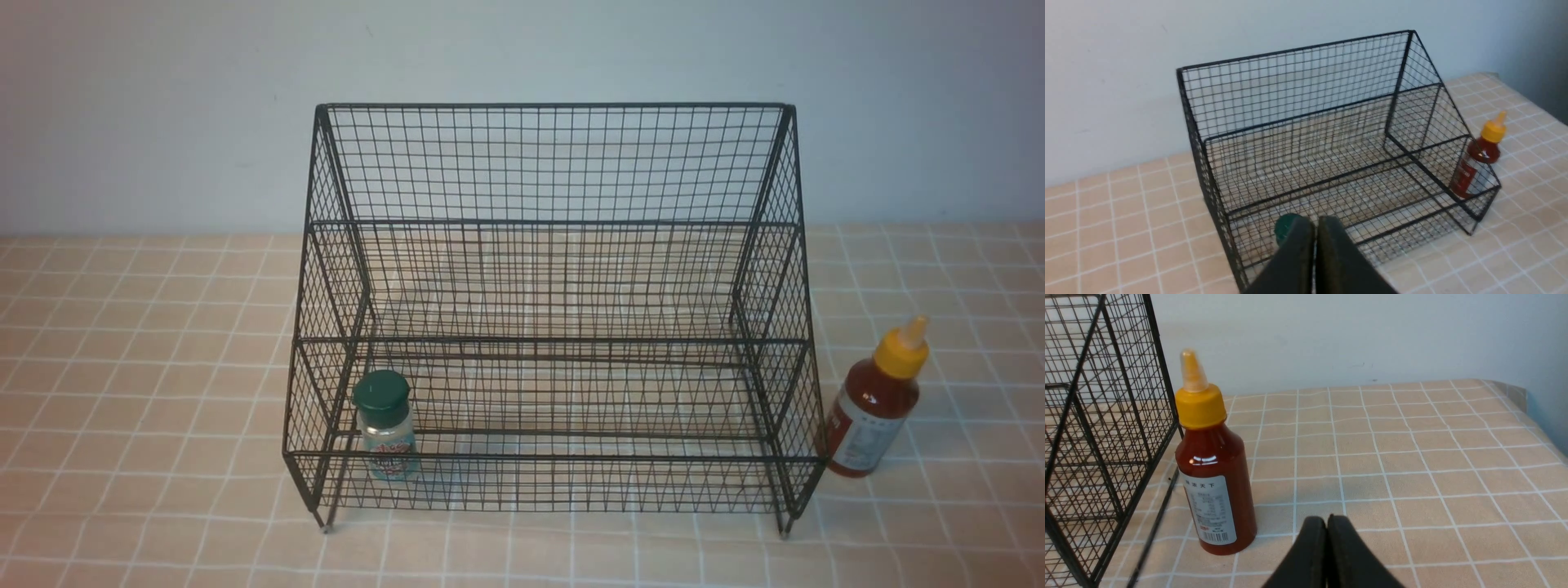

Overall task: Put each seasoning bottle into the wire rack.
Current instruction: Use the right arm to grab the condiment bottle closest to it

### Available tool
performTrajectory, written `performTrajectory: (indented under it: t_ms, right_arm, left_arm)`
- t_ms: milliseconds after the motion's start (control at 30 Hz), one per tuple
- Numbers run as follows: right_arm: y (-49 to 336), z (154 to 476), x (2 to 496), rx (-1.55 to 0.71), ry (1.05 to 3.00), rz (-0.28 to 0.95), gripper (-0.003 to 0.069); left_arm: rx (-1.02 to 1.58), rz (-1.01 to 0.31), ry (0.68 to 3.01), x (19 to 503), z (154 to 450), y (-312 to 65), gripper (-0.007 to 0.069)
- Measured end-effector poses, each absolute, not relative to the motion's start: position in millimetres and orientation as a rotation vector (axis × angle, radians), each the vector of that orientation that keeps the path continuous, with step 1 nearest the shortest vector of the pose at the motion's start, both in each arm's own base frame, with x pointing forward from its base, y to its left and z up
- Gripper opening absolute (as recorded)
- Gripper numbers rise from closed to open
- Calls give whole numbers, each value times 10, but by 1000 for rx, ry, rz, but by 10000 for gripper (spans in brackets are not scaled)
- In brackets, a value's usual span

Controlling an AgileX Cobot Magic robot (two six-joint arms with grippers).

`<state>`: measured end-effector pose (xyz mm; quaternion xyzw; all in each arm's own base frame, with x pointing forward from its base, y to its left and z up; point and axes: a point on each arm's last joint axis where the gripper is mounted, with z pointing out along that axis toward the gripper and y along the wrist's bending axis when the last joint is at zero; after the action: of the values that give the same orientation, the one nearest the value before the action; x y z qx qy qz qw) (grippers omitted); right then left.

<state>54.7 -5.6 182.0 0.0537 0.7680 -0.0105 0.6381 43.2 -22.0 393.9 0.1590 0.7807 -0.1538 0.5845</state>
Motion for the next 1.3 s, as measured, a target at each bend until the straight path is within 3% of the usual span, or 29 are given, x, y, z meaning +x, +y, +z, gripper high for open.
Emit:
performTrajectory:
  t_ms: [167, 300, 367, 400, 567, 1300]
  right_arm:
    - [-56, 1820, 547, 123, 1753, -24, -15]
    - [-56, 1820, 547, 123, 1753, -24, -15]
    - [-56, 1820, 547, 123, 1753, -24, -15]
    - [-56, 1820, 547, 123, 1753, -24, -15]
    - [-56, 1820, 547, 123, 1753, -24, -15]
    - [-56, 1820, 547, 123, 1753, -24, -15]
  left_arm:
    - [289, -263, 1793, 522, 3471, -195, -7]
    - [169, -125, 1790, 561, 2691, -108, -7]
    - [142, -102, 1790, 550, 2527, -88, -7]
    - [115, -78, 1807, 548, 2249, -69, -7]
    - [99, -62, 1860, 525, 1761, -56, -7]
    - [94, -67, 1876, 521, 1709, -56, -7]
